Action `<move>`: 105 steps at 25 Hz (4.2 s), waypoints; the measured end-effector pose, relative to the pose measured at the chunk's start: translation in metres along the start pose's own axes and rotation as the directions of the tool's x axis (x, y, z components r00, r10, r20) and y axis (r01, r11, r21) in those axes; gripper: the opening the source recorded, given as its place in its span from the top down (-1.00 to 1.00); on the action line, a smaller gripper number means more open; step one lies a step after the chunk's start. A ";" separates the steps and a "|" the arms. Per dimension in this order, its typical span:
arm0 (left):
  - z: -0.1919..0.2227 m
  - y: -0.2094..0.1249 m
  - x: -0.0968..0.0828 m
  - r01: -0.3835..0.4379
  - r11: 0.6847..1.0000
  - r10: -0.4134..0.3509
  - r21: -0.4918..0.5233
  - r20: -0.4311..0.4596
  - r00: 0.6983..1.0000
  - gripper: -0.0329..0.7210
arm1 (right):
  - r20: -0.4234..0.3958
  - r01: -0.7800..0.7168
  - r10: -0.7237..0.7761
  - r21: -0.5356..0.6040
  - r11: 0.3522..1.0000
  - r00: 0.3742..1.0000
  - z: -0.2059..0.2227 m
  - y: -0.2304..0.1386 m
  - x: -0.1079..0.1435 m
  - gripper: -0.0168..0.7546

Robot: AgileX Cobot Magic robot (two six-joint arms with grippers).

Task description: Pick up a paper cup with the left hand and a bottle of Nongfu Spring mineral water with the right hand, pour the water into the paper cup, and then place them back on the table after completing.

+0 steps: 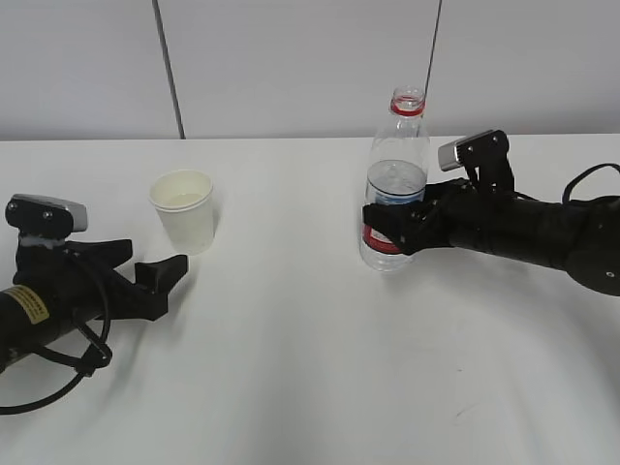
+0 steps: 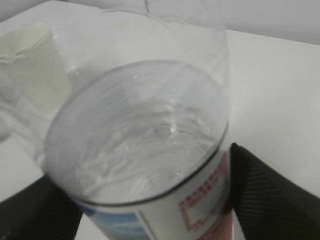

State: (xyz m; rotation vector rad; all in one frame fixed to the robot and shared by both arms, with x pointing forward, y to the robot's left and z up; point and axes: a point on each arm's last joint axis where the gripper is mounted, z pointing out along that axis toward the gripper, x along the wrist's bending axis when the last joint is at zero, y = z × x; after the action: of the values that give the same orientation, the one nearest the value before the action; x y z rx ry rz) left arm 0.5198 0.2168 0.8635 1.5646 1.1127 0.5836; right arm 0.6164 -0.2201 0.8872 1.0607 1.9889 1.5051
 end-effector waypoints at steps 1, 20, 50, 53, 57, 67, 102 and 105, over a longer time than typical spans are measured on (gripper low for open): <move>0.000 0.000 0.000 0.000 1.000 0.000 0.000 0.000 1.000 -0.53 | -0.002 0.003 -0.003 0.004 1.000 1.000 0.000 0.000 0.000 -0.67; 0.000 0.000 0.000 0.000 1.000 0.000 0.000 0.001 1.000 -0.53 | -0.056 -0.003 0.005 0.041 0.999 0.998 -0.001 -0.003 0.005 -0.76; 0.000 0.000 0.000 -0.001 1.000 0.001 0.000 0.001 1.000 -0.53 | -0.036 0.051 -0.041 0.340 0.939 0.999 -0.021 0.001 0.008 -0.45; 0.000 0.000 0.000 -0.001 1.000 0.001 0.000 0.001 1.000 -0.53 | -0.013 0.040 -0.038 0.346 0.937 0.999 -0.027 0.008 0.006 -0.45; 0.000 0.000 0.000 -0.001 1.000 0.001 0.000 0.001 1.000 -0.53 | 0.050 0.007 -0.026 0.343 0.939 0.998 -0.041 0.019 -0.005 -0.44; 0.000 0.000 -0.001 -0.003 1.000 0.003 0.002 0.009 1.000 -0.53 | 0.177 -0.021 -0.040 0.330 0.944 0.983 -0.066 0.046 -0.015 -0.44; -0.056 0.095 -0.003 0.056 0.986 -0.013 0.157 -0.260 0.965 -0.44 | 0.386 -0.035 -0.064 0.244 0.969 0.920 -0.100 0.091 -0.015 -0.43; -0.058 0.104 -0.001 0.111 0.968 -0.036 0.227 -0.313 0.949 -0.44 | 0.387 -0.040 -0.059 0.242 0.969 0.920 -0.100 0.091 -0.015 -0.43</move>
State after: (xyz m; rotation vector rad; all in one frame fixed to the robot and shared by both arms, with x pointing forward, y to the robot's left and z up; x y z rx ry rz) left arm 0.5078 0.2454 0.9789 1.6674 1.5190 0.6760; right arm 0.5820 -0.2825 1.0030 1.3307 1.9127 0.9557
